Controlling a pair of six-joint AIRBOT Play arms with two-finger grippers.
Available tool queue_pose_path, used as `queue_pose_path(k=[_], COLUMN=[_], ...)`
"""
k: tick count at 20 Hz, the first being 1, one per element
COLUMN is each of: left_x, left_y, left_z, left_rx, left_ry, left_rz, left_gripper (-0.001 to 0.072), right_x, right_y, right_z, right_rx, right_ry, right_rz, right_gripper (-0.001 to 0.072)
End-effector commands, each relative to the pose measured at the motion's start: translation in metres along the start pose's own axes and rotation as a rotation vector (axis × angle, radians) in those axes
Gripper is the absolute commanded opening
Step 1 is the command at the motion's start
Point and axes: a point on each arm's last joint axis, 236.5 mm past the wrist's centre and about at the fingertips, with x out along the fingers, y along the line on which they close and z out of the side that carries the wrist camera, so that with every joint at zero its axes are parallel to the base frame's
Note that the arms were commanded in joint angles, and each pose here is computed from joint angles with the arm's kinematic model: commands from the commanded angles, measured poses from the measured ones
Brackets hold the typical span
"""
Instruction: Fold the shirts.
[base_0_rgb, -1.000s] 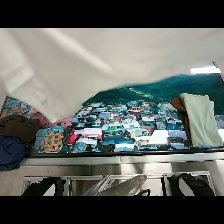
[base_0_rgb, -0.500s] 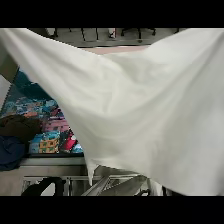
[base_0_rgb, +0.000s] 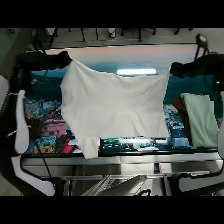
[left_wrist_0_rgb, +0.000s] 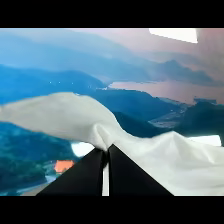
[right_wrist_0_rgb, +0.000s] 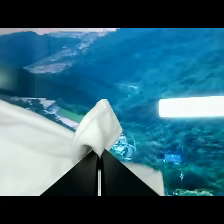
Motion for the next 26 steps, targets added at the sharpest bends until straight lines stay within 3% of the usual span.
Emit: queue_pose_path(k=[1, 2, 3, 4, 5, 10, 15, 16, 17, 18, 26], left_x=[0.066, 0.069, 0.066, 0.059, 0.044, -0.054, -0.093, -0.091, -0.087, -0.084, -0.089], left_y=[0.023, 0.024, 0.025, 0.026, 0.03, 0.083, 0.132, 0.135, 0.133, 0.129, 0.104], left_z=[-0.028, -0.03, -0.029, -0.025, -0.021, -0.028, -0.144, -0.171, -0.198, -0.223, -0.335], left_rx=[-0.013, -0.015, -0.016, -0.019, -0.023, -0.118, -0.346, -0.385, -0.408, -0.417, -0.466], left_ry=[0.055, 0.056, 0.058, 0.059, 0.073, 0.19, 0.502, 0.549, 0.598, 0.647, 0.895], left_rz=[0.003, 0.005, 0.005, 0.006, 0.009, 0.073, 0.102, 0.103, 0.094, 0.084, 0.036], left_gripper=[0.0021, 0.0029, 0.0307, 0.0708, 0.069, 0.069, 0.0689, 0.0689, 0.0689, 0.0689, 0.0688], right_x=[0.07, 0.074, 0.073, 0.067, 0.055, -0.023, -0.031, -0.028, -0.026, -0.026, -0.048], right_y=[-0.028, -0.029, -0.032, -0.033, -0.038, -0.088, -0.086, -0.085, -0.082, -0.081, -0.086], right_z=[-0.026, -0.026, -0.023, -0.019, -0.017, -0.04, -0.138, -0.159, -0.18, -0.197, -0.255], right_rx=[0.114, 0.126, 0.128, 0.126, 0.124, 0.197, 0.259, 0.271, 0.292, 0.294, 0.301], right_ry=[0.049, 0.045, 0.039, 0.04, 0.056, 0.211, 0.537, 0.586, 0.633, 0.669, 0.735], right_rz=[-0.004, 0.0, -0.002, -0.002, -0.004, -0.034, 0.029, 0.038, 0.049, 0.059, 0.022], right_gripper=[0.0023, 0.0033, 0.0193, 0.0432, 0.0503, 0.0503, 0.0501, 0.0489, 0.0433, 0.0433, 0.0434])
